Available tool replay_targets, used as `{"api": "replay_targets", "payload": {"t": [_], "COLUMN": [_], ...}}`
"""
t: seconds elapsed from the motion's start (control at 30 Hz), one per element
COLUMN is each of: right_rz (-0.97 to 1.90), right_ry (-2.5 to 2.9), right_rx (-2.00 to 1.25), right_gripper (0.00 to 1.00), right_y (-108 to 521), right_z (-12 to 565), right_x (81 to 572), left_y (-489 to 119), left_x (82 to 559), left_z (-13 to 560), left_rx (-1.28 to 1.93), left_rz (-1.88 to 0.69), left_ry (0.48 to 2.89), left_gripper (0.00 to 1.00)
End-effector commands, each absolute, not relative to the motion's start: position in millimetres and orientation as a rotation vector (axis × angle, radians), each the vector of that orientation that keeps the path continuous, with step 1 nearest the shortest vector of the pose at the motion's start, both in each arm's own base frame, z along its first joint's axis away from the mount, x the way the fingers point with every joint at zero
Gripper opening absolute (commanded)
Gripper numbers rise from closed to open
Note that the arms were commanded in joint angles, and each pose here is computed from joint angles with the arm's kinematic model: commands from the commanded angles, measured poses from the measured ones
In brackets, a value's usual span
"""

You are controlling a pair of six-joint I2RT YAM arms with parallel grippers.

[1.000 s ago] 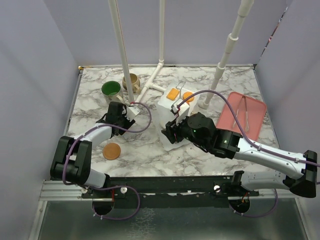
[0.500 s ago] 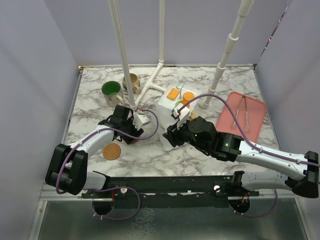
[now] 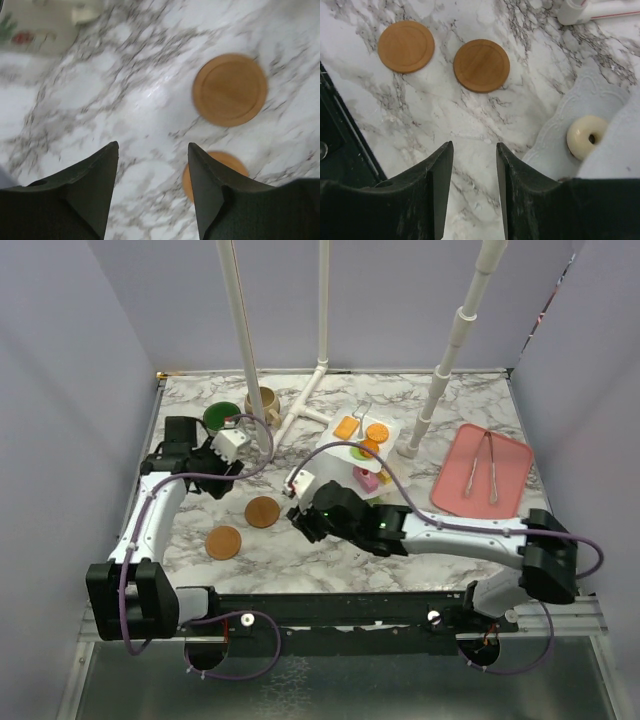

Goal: Serve the afternoon tea
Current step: Move the coaster to the center of the board, then adjust the coaster at the center of the board.

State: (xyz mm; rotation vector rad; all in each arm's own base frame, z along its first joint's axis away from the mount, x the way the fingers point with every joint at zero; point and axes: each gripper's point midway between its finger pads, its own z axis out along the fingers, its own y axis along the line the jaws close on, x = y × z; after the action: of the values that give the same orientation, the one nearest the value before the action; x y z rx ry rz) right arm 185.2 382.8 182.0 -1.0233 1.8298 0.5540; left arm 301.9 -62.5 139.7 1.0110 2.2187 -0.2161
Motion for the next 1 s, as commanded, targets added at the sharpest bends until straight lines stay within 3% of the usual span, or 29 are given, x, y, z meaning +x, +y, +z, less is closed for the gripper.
{"api": "replay_targets", "payload": {"t": [0.0, 0.17, 0.43, 0.77, 0.97], "right_rz": [0.564, 0.543, 0.568, 0.520, 0.530], "right_ry": [1.734, 1.747, 1.830, 1.989, 2.046], "right_rx": [-1.125, -1.214, -1.225, -1.218, -1.180], "right_gripper": [0.43, 0.41, 0.33, 0.24, 0.20], "right_y": [435, 477, 508, 477, 452], "right_z": [167, 122, 76, 6, -5], "right_x": [198, 218, 254, 256, 243], "left_y": [7, 46, 42, 36, 35], "left_x": [275, 258, 228, 231, 241], "left_z": [120, 94, 59, 36, 30], "left_rx": [1.034, 0.958, 0.921, 0.816, 0.761], "left_rz": [-0.158, -0.151, -0.144, -0.148, -0.126], "left_ry": [2.386, 2.494, 2.535, 2.514, 2.502], "left_gripper": [0.60, 0.61, 0.63, 0.65, 0.66]}}
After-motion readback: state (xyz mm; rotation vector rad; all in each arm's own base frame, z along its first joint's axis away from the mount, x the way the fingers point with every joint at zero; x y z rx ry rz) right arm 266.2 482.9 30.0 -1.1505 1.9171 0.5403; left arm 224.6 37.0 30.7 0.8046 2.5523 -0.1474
